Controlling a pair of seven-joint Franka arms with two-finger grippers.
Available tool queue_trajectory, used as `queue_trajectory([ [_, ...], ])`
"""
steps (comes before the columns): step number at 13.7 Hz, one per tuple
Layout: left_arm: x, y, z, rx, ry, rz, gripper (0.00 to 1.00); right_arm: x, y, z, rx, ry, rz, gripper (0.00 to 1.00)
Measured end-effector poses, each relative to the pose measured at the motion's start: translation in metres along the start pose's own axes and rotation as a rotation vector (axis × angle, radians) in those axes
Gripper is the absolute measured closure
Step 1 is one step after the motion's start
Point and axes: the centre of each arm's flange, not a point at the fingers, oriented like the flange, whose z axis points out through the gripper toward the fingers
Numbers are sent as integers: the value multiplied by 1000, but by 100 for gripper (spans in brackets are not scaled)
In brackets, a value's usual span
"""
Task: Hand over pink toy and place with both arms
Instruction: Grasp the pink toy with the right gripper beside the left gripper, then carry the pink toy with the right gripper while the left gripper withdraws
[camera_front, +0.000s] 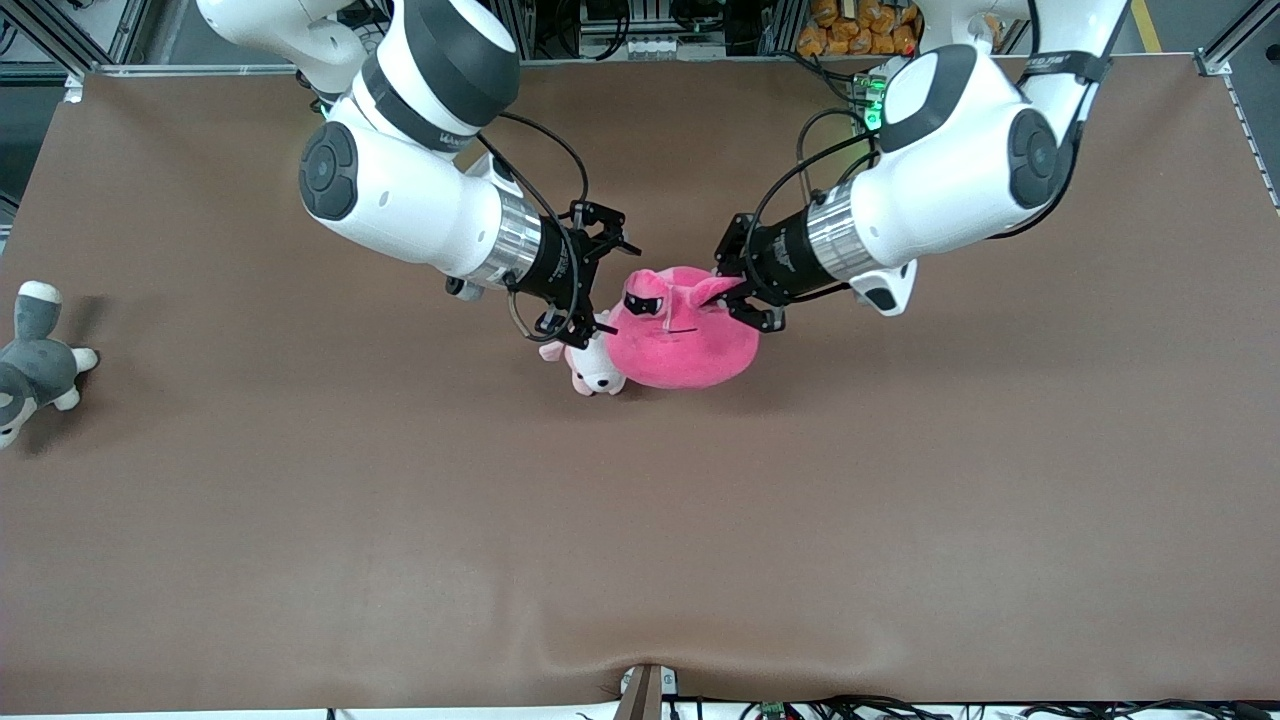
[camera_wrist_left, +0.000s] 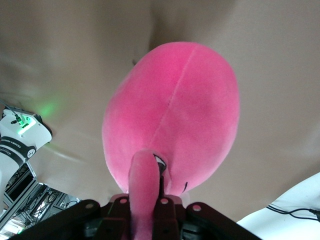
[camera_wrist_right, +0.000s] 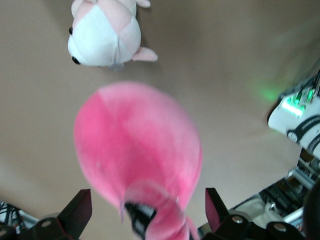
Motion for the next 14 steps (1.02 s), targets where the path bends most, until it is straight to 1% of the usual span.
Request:
queue_trajectory([
  [1, -2, -2, 4, -1, -2, 1, 89, -2, -5, -1, 21, -32, 8, 0],
  [2, -4, -3, 5, -4, -5, 2, 89, -4, -9, 0, 42, -55, 13, 9],
  [3, -6, -4, 4, -6, -7, 1, 89, -4, -12, 2, 52, -64, 16, 19],
  [4, -6, -4, 4, -7, -9, -1, 89, -3, -14, 6, 51, -62, 18, 33],
  [6, -6, -3, 3, -8, -10, -2, 89, -3, -13, 11, 55, -48, -6, 55],
  [8, -6, -3, 3, -8, -10, -3, 89, -3, -13, 12, 61, -42, -17, 74],
  [10, -6, -2, 3, -11, -11, -4, 89, -3, -16, 8, 65, -42, -14, 82],
  [11, -6, -1, 2, -12, -12, -5, 85, -2, -18, 2, 58, -35, -12, 87],
  [12, -5, -1, 2, -13, -13, -4, 76, -1, -21, -7, 47, -24, -9, 89],
  [13, -4, 1, 0, -15, -14, 4, 67, 3, -29, -21, 37, -10, -2, 89],
  [14, -3, 3, -2, -19, -13, 15, 55, 10, -42, -42, 29, 1, 15, 89],
])
